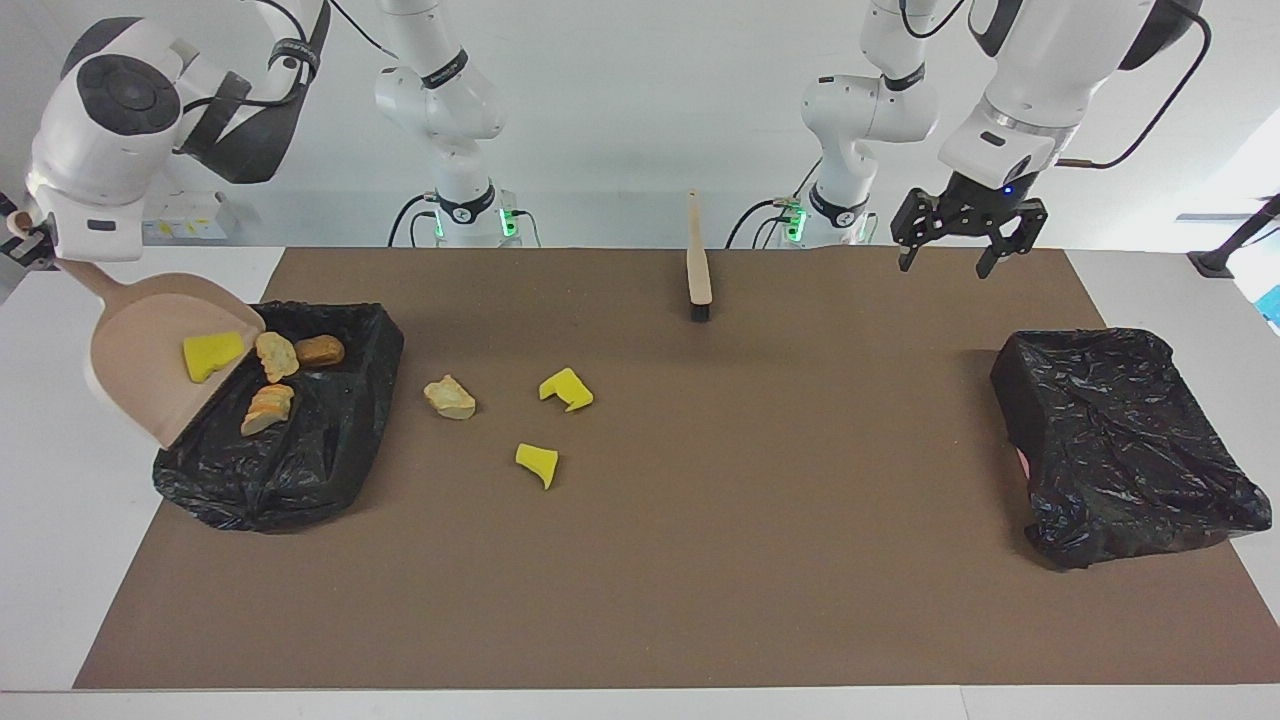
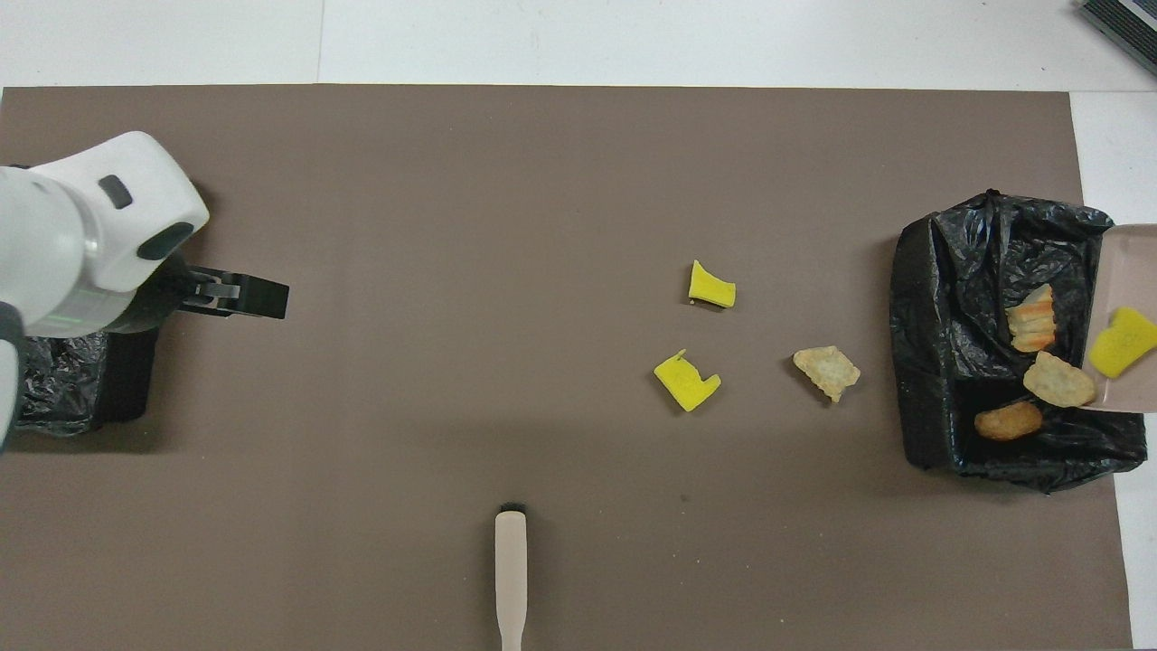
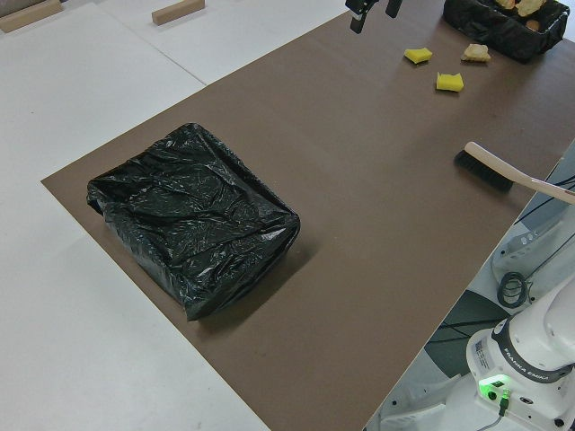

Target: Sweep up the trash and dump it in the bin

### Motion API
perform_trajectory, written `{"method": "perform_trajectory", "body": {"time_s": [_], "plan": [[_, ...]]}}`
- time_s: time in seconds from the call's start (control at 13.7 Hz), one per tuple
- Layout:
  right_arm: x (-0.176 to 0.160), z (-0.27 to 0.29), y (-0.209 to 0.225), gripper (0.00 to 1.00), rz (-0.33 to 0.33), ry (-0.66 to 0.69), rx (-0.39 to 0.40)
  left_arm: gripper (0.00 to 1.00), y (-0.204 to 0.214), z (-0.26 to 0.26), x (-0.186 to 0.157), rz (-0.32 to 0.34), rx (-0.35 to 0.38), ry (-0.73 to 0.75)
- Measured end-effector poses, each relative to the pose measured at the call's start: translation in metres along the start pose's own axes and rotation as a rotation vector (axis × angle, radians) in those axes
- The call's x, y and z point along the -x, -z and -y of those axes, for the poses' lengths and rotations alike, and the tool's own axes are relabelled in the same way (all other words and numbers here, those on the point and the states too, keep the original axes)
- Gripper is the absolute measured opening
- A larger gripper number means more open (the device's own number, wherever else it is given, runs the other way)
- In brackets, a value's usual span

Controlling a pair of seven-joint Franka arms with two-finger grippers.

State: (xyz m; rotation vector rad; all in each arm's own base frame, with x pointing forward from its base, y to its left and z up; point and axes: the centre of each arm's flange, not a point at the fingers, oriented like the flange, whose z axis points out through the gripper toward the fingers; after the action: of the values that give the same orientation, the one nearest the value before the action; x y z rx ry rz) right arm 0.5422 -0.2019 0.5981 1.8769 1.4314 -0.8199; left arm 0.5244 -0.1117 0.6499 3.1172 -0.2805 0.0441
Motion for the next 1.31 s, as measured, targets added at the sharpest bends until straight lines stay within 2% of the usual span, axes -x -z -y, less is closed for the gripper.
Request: {"method": "perform_trajectory", "body": {"time_s": [0.22, 0.44, 0.73, 0.8, 1.02, 1.31], "plan": [[-0.014, 0.002, 0.046, 0.32, 0.116, 0.058, 0.055, 1.0, 0.011, 0.004, 0.009, 0.047, 0.001, 0.008], [-0.029, 0.008, 0.059, 0.32, 0.127, 0.089, 0.08, 1.0, 0.019, 0.02, 0.015, 0.078, 0.027, 0.038], [-0.04, 0.015, 0.053, 0.32, 0.111, 0.109, 0.077, 1.0, 0.023, 0.054, 0.016, 0.067, 0.041, 0.011], [-0.039, 0.016, 0.055, 0.32, 0.088, 0.101, 0.076, 1.0, 0.023, 0.063, 0.017, 0.066, 0.042, 0.008], [-0.042, 0.02, 0.063, 0.32, -0.05, 0.065, 0.055, 1.0, 0.024, 0.071, 0.018, 0.064, 0.042, 0.009], [-0.055, 0.028, 0.06, 0.32, -0.299, -0.082, -0.042, 1.0, 0.031, 0.071, 0.015, 0.028, 0.039, 0.008]]}}
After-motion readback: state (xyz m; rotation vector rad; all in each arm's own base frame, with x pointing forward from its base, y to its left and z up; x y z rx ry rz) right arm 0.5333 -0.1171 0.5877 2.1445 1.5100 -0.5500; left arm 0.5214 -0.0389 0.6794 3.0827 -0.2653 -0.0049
